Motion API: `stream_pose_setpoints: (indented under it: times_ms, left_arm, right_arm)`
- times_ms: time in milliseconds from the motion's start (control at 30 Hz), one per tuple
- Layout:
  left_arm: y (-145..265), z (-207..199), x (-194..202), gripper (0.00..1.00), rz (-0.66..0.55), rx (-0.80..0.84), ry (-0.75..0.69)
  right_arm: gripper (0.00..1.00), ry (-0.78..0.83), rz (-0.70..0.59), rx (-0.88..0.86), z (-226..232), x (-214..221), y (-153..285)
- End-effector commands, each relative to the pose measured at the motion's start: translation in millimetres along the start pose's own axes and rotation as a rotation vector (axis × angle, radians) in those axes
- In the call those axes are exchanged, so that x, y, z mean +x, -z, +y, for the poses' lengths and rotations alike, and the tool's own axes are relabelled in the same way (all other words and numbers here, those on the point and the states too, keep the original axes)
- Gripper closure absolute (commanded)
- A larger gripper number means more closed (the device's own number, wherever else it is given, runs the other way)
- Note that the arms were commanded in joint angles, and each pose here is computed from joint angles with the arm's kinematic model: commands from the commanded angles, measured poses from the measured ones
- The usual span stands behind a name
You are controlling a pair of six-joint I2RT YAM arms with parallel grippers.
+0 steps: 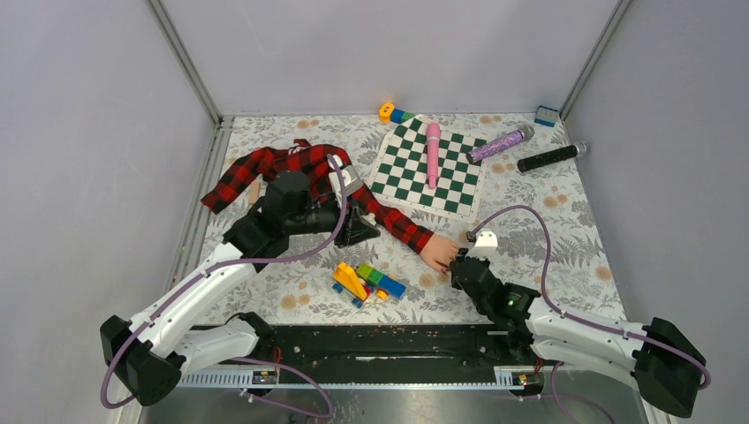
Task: Paint the nails
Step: Paint the nail polish on the nail.
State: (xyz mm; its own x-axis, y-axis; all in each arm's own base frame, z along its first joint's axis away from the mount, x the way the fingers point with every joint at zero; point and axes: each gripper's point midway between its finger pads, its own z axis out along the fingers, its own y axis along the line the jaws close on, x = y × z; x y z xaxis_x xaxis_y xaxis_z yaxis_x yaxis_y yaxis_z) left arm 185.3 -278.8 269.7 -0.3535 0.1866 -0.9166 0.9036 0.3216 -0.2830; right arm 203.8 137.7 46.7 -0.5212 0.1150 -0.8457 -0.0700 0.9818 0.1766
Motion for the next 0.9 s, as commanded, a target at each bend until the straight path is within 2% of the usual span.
stream_pose_setpoints:
  times_ms: [0,867]
  left_arm:
    - [6.0,-12.7,-32.0,1.00,-0.089,0.034,-0.058]
    - [5.3,-11.4,-31.7,1.00,-0.088,0.031,-0.057]
  right_arm:
    - [1.00,-0.027,-0.052,0.036,-3.0,-11.0,1.0]
    - [1.00,-0.044,-0.099,0.061,-11.8,-17.0,7.6]
